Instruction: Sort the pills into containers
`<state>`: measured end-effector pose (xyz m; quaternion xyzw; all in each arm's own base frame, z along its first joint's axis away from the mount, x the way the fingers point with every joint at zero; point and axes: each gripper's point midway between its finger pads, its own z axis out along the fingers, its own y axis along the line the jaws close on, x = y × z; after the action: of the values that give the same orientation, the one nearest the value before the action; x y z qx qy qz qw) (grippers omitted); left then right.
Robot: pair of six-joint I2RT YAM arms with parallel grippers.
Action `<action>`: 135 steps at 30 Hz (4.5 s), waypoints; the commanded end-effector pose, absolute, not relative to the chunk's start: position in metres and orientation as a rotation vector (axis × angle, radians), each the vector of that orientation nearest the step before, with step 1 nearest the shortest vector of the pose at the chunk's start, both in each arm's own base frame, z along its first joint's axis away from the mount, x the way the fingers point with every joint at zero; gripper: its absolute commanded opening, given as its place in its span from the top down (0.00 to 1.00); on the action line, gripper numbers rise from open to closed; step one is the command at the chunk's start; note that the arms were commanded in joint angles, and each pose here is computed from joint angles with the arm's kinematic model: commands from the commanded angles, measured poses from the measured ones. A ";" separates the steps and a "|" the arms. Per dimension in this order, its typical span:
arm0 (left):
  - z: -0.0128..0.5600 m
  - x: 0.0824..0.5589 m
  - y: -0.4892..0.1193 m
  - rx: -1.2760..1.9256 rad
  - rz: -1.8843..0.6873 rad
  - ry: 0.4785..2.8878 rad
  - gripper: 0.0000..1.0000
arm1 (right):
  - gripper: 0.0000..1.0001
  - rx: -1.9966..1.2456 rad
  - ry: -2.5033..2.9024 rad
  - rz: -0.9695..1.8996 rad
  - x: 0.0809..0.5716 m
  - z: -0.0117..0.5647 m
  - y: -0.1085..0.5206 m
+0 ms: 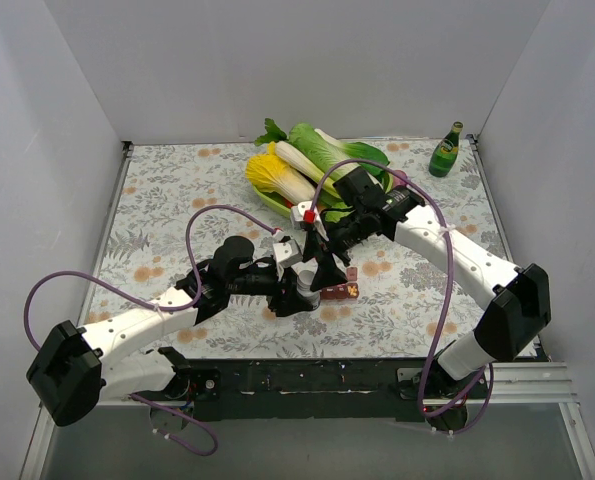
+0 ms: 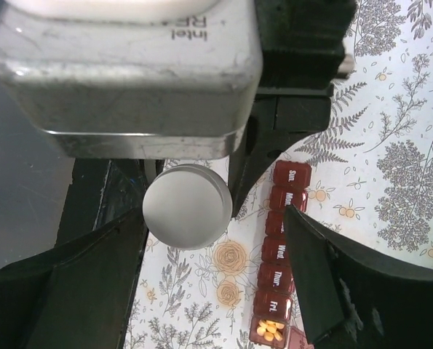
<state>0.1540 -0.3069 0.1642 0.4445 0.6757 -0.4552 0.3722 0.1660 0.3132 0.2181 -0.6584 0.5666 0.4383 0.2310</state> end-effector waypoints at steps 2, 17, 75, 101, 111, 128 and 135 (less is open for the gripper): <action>0.194 0.156 -0.312 1.137 -1.165 1.624 0.76 | 0.16 -1.793 1.478 1.230 0.158 0.238 0.313; 0.193 0.157 -0.313 1.140 -1.169 1.632 0.76 | 0.32 -1.790 1.487 1.228 0.159 0.236 0.314; 0.181 0.159 -0.314 1.180 -1.150 1.677 0.76 | 0.58 -1.764 1.623 1.238 0.163 0.227 0.317; 0.178 0.161 -0.311 1.201 -1.118 1.695 0.76 | 0.27 -1.768 1.605 1.230 0.162 0.238 0.318; 0.183 0.158 -0.309 1.196 -1.123 1.678 0.76 | 0.13 -1.740 1.561 1.305 0.157 0.245 0.313; 0.184 0.160 -0.308 1.165 -1.112 1.678 0.77 | 0.18 -1.740 1.579 1.324 0.154 0.241 0.311; 0.186 0.165 -0.309 1.146 -1.097 1.665 0.78 | 0.20 -1.740 1.572 1.323 0.153 0.244 0.311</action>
<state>0.1615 -0.3060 0.1657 0.4547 0.6823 -0.4328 0.3747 0.1612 0.3130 0.2283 -0.6263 0.5875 0.4675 0.2097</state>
